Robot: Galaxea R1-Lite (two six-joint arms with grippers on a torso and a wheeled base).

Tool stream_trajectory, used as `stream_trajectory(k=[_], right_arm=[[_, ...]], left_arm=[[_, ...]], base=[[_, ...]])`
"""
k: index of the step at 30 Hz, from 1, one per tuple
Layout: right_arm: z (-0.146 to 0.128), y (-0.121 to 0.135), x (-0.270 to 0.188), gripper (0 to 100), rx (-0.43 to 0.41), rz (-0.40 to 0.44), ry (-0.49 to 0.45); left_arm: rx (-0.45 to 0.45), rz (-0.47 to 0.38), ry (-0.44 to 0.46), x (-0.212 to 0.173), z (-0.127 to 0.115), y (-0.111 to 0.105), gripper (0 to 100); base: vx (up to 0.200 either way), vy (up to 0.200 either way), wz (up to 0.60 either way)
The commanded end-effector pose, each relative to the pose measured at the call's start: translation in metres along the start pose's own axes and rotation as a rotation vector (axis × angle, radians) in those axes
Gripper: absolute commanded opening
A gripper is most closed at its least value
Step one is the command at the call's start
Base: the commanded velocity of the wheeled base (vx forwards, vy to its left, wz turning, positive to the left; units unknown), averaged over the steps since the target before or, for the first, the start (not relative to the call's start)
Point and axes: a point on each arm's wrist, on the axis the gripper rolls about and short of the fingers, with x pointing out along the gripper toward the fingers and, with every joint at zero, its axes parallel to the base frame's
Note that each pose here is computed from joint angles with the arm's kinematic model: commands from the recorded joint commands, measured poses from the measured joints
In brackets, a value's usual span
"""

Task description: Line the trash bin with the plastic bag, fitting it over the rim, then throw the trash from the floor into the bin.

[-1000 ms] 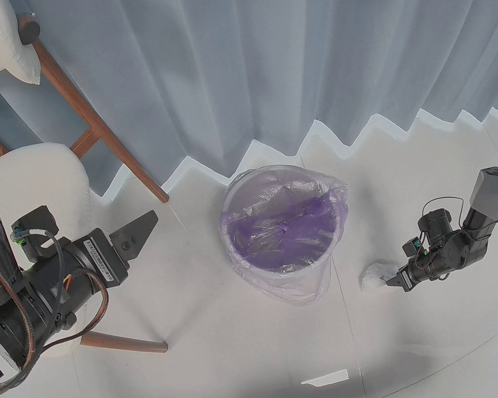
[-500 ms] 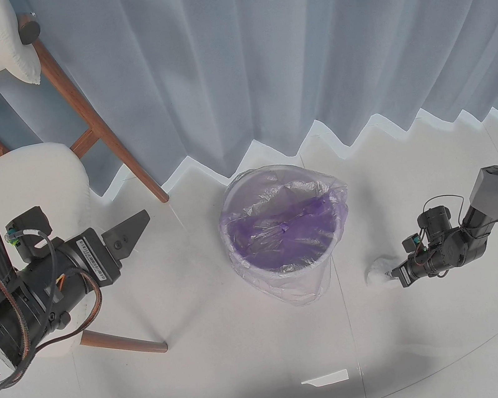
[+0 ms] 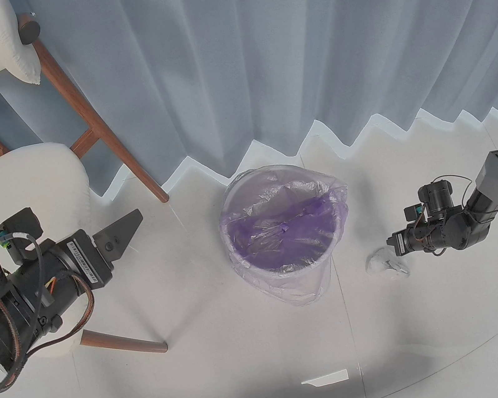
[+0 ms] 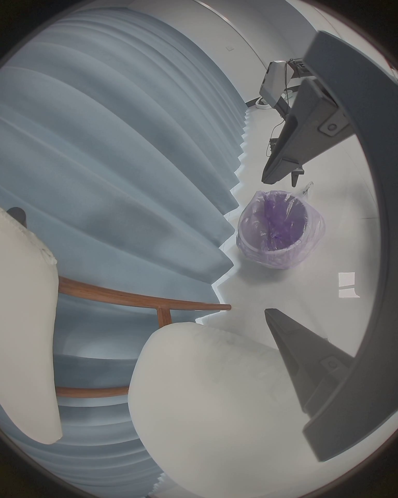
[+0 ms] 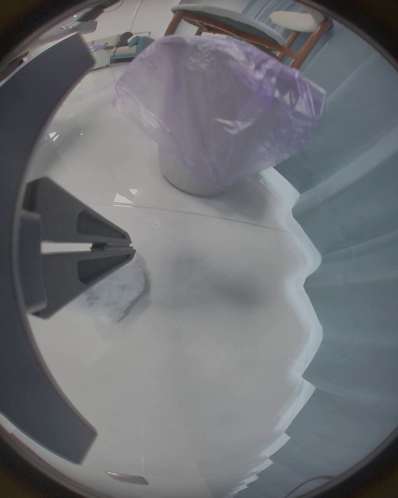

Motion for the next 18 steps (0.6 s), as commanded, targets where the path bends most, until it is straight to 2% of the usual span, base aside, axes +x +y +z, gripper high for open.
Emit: stream_trajectory(k=[1, 3, 4, 7, 10, 12, 13, 18], right_arm=[[-0.002, -0.005, -0.041, 0, 0.004, -0.032, -0.034], [-0.002, -0.009, -0.048, 0, -0.006, -0.042, -0.036], [-0.003, -0.011, -0.051, 100, -0.01, -0.047, -0.032], [-0.014, -0.014, -0.052, 100, -0.056, -0.053, 0.003], [-0.028, -0.025, -0.046, 100, -0.199, -0.054, 0.04], [-0.03, -0.027, -0.044, 100, -0.224, -0.051, 0.045], [-0.035, -0.03, -0.039, 100, -0.289, -0.041, 0.057], [-0.039, -0.027, -0.029, 100, -0.326, -0.024, 0.067]], left_arm=[[-0.006, -0.002, -0.03, -0.01, 0.004, 0.002, 100], [-0.007, 0.0, -0.031, -0.01, 0.005, 0.003, 100], [-0.007, 0.005, -0.033, -0.01, 0.005, 0.003, 100], [-0.005, 0.024, -0.03, -0.009, 0.004, 0.008, 100], [-0.007, 0.05, -0.032, -0.01, 0.006, 0.02, 100], [-0.006, 0.042, -0.024, -0.011, 0.005, 0.022, 100], [-0.009, 0.018, -0.013, -0.019, 0.003, 0.029, 100], [-0.016, 0.016, 0.011, -0.029, -0.006, 0.037, 100]], base=[[0.0, 0.0, 0.0], [0.0, 0.0, 0.0], [0.0, 0.0, 0.0], [0.0, 0.0, 0.0], [0.0, 0.0, 0.0], [0.0, 0.0, 0.0], [0.0, 0.0, 0.0], [-0.2, 0.0, 0.0]])
